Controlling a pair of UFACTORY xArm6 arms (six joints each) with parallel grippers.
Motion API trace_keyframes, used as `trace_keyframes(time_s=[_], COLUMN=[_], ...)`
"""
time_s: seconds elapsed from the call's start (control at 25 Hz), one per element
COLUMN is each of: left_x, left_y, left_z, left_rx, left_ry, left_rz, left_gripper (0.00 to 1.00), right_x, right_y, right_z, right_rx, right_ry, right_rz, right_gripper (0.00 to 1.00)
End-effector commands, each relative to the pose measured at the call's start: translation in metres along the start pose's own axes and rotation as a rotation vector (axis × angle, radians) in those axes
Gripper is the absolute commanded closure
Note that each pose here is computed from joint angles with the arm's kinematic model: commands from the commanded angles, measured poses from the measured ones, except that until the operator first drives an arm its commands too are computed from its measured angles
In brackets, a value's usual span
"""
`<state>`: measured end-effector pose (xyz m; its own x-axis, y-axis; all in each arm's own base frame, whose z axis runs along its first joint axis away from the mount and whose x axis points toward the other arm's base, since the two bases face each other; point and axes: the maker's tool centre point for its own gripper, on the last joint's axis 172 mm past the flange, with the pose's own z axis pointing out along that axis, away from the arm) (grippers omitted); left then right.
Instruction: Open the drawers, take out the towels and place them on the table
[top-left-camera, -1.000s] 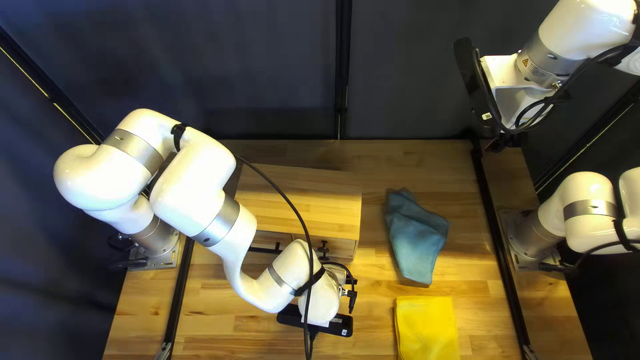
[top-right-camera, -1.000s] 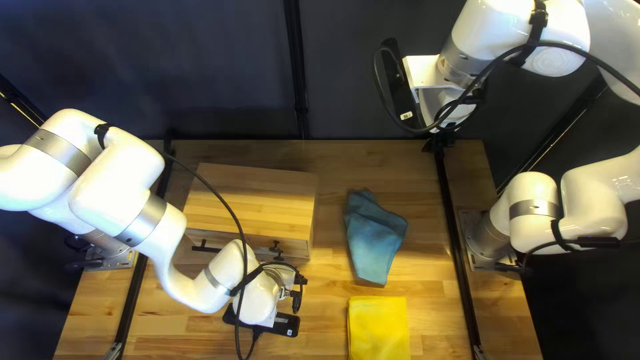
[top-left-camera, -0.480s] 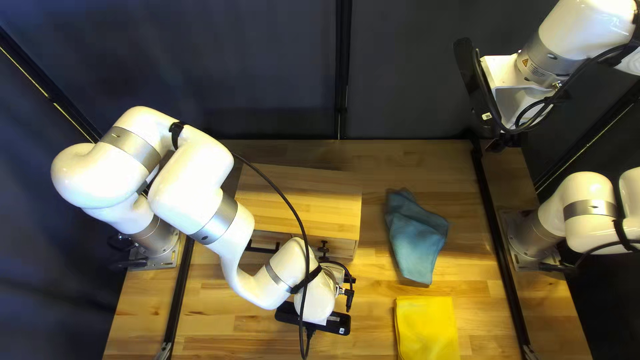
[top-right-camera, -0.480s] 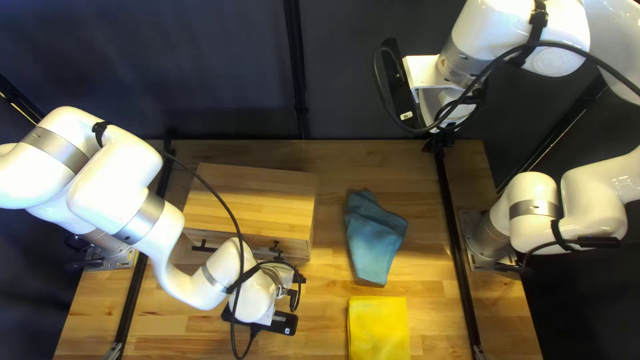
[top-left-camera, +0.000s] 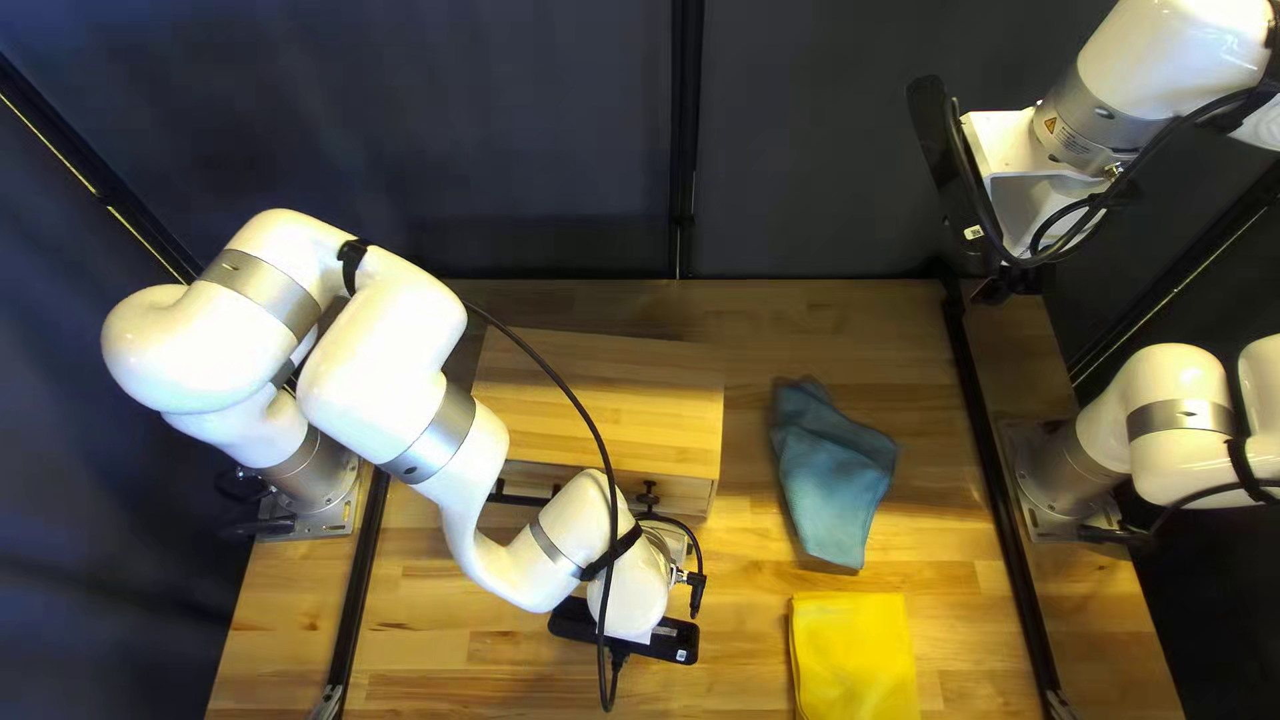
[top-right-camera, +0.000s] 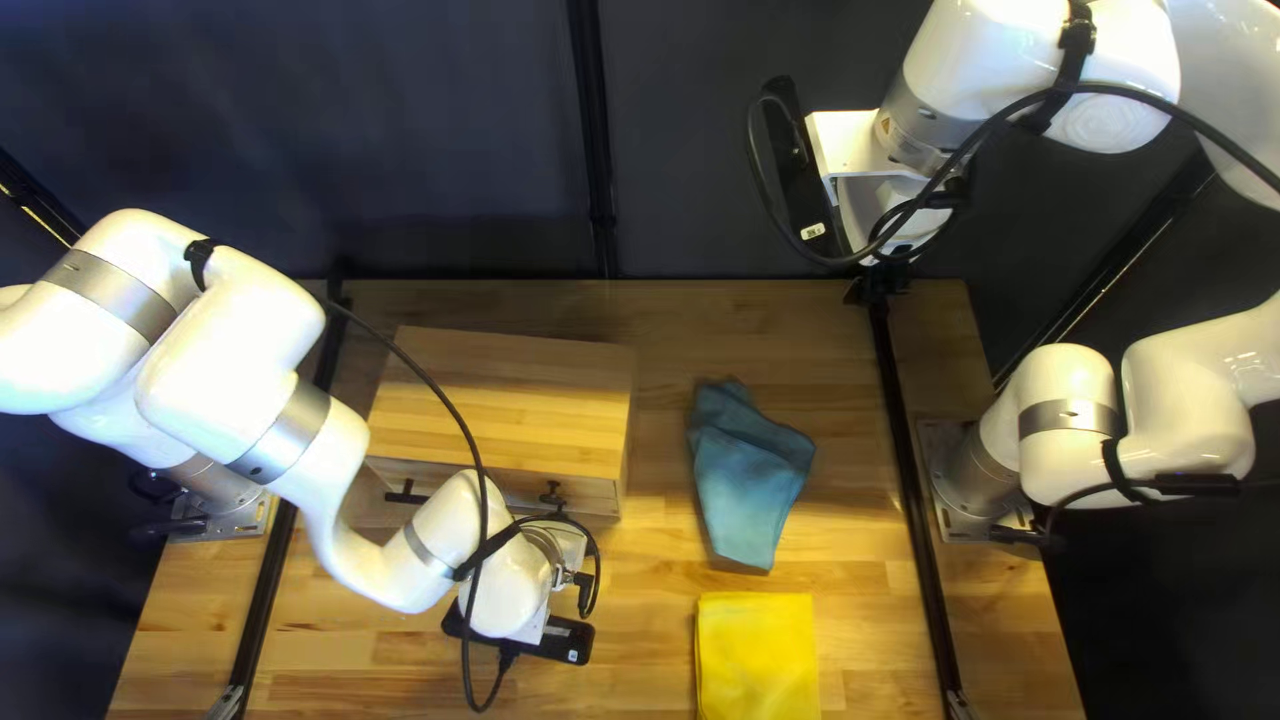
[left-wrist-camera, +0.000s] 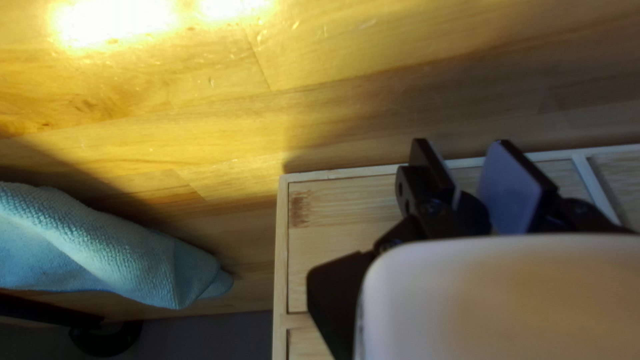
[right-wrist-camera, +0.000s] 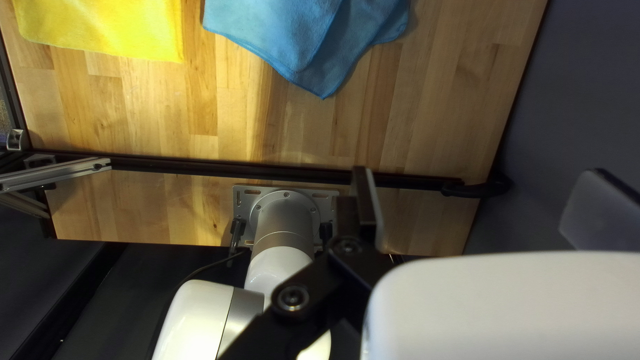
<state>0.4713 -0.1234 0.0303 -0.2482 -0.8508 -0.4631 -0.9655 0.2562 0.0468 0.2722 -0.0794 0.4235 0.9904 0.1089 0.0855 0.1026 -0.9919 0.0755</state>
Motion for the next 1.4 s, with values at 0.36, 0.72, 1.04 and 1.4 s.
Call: trace_keyframes(time_s=[0.36,0.72,1.04,1.4], left_x=[0.041,0.04,0.026,0.023], left_y=[0.007,0.007,0.0,-0.002], left_z=[-0.019,-0.028,-0.031,-0.035], left_rx=[-0.011,0.025,0.027,0.033], left_ry=[0.008,0.022,0.028,0.033], left_rz=[0.016,0.027,0.019,0.014], left_gripper=[1.0,0.0,0.0,0.0], right_x=[0.0,0.0,0.0,0.0], right_y=[0.0,0.0,0.0,0.0], right_z=[0.0,0.0,0.0,0.0], right_rx=[0.0,0.0,0.0,0.0], right_ry=[0.0,0.0,0.0,0.0], right_rz=[0.0,0.0,0.0,0.0], right_gripper=[0.0,0.0,0.0,0.0])
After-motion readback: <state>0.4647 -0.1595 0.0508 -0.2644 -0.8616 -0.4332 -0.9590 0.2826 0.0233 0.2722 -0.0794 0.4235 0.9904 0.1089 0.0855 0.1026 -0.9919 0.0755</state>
